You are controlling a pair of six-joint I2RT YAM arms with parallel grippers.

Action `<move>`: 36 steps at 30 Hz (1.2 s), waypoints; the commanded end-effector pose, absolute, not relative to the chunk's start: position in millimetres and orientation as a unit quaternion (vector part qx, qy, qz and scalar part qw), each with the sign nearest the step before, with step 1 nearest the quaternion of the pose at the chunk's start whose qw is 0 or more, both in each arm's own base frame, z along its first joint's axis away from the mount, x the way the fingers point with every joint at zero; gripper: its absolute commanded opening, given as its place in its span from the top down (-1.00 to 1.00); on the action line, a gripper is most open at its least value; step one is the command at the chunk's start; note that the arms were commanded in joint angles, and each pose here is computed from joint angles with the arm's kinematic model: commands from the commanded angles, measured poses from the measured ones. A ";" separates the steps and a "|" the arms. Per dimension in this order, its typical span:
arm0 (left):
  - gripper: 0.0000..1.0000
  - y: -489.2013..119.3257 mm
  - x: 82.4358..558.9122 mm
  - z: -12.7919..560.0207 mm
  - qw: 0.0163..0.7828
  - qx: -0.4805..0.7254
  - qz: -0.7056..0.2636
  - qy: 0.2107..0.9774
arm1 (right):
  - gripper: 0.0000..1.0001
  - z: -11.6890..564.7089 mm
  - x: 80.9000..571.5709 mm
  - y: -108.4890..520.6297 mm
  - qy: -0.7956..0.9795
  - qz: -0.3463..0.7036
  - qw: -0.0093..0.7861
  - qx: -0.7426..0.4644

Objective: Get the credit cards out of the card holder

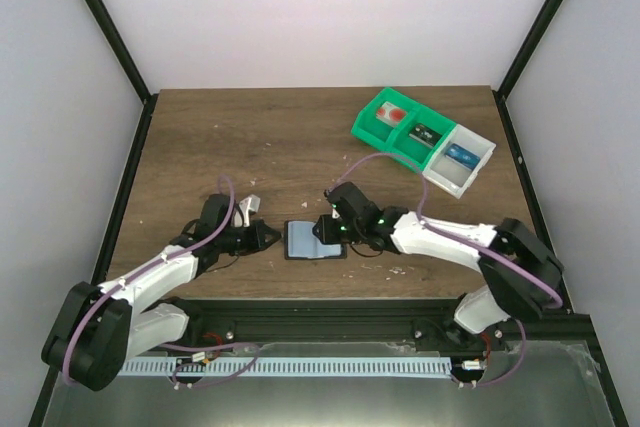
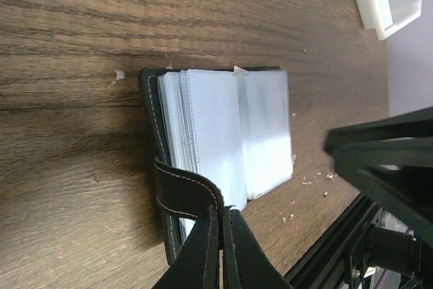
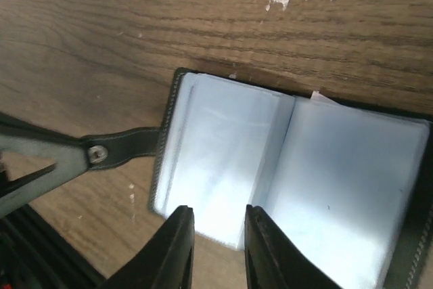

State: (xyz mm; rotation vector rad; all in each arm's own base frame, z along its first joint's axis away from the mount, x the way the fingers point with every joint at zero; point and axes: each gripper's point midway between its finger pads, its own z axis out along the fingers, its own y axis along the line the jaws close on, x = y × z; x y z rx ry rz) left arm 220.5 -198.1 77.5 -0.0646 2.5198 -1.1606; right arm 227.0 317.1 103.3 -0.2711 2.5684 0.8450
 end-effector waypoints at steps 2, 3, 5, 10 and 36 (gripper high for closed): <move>0.96 -197.2 218.5 82.2 0.191 -0.030 -0.424 0.885 | 0.65 78.2 236.9 336.1 0.923 0.310 0.206 -0.099; 0.95 -195.9 218.8 82.4 0.194 -0.037 -0.423 0.884 | 0.71 70.4 236.5 335.5 0.925 0.306 0.201 -0.099; 0.94 -192.6 220.6 83.4 0.201 -0.046 -0.418 0.885 | 0.84 56.1 236.2 330.7 0.931 0.292 0.198 -0.096; 0.73 -181.5 225.0 79.8 0.215 -0.059 -0.384 0.896 | 0.99 23.8 228.6 310.6 0.944 0.254 0.188 -0.093; 0.06 -211.4 227.7 38.5 0.157 -0.046 -0.407 0.899 | 0.79 42.0 213.3 311.2 0.931 0.295 0.186 -0.107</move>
